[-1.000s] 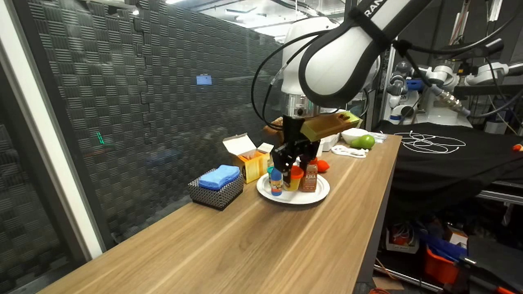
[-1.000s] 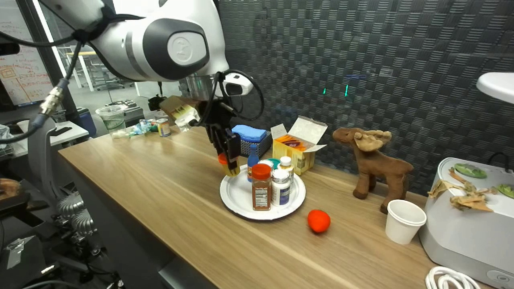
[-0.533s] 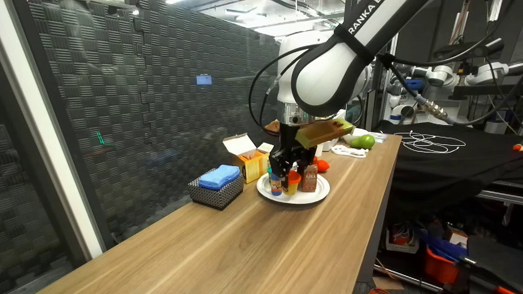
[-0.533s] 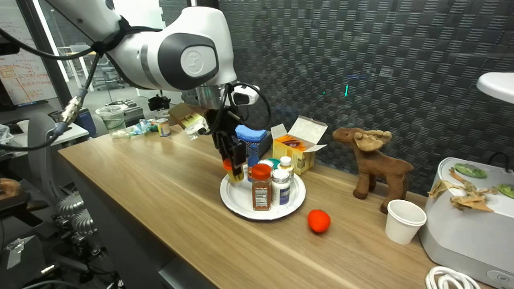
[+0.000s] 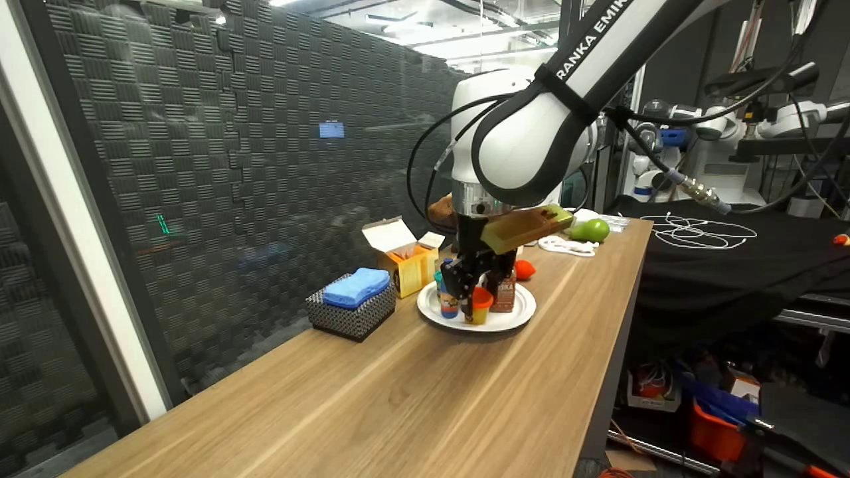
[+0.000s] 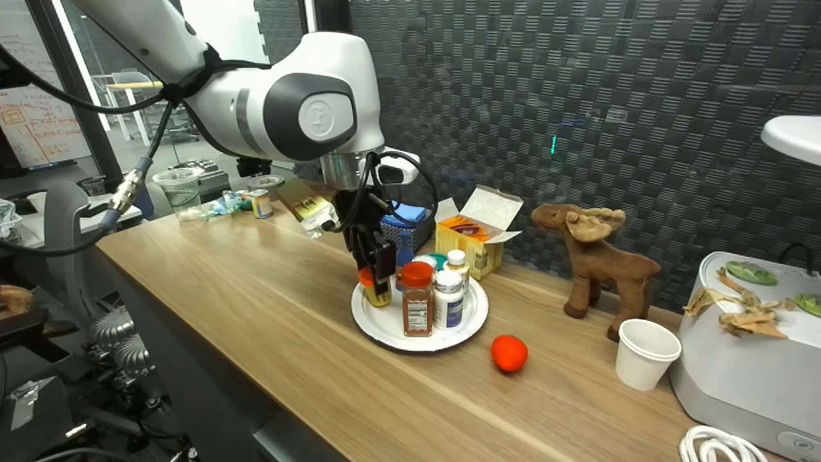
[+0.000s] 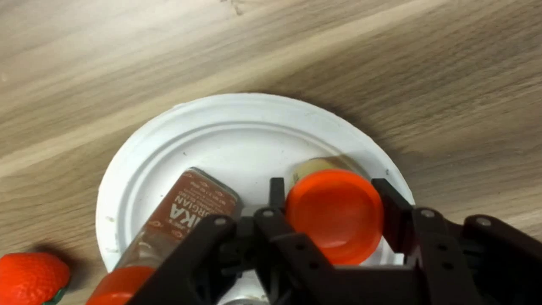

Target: Pick up all the objects surrounding the white plate and arrange them on the plate

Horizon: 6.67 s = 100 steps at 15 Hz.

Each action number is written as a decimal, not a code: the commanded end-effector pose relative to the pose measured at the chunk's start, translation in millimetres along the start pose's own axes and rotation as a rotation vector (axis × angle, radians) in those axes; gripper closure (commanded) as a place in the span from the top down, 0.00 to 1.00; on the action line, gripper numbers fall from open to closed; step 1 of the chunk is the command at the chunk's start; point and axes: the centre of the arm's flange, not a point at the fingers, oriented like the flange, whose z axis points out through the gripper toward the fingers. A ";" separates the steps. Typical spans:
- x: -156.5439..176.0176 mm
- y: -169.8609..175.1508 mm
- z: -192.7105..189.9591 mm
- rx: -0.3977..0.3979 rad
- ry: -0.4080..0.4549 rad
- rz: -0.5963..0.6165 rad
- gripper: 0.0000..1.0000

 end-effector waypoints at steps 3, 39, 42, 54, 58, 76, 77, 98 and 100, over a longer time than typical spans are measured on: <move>14.9 -5.7 -0.4 0.001 0.019 -0.005 0.28; 64.3 215.0 -40.9 0.251 0.119 0.529 1.00; 75.8 222.2 -14.9 0.167 0.065 0.535 1.00; 103.5 215.4 35.7 0.054 -0.072 0.498 0.84; 99.0 212.9 36.0 0.046 -0.089 0.499 0.51; -50.0 107.8 -92.2 -0.006 0.105 0.279 0.28; -57.8 94.9 -90.4 0.004 0.091 0.250 0.28; -40.2 35.1 -7.1 0.040 0.036 -0.003 0.28; -34.3 34.6 -5.0 0.041 0.044 0.001 0.28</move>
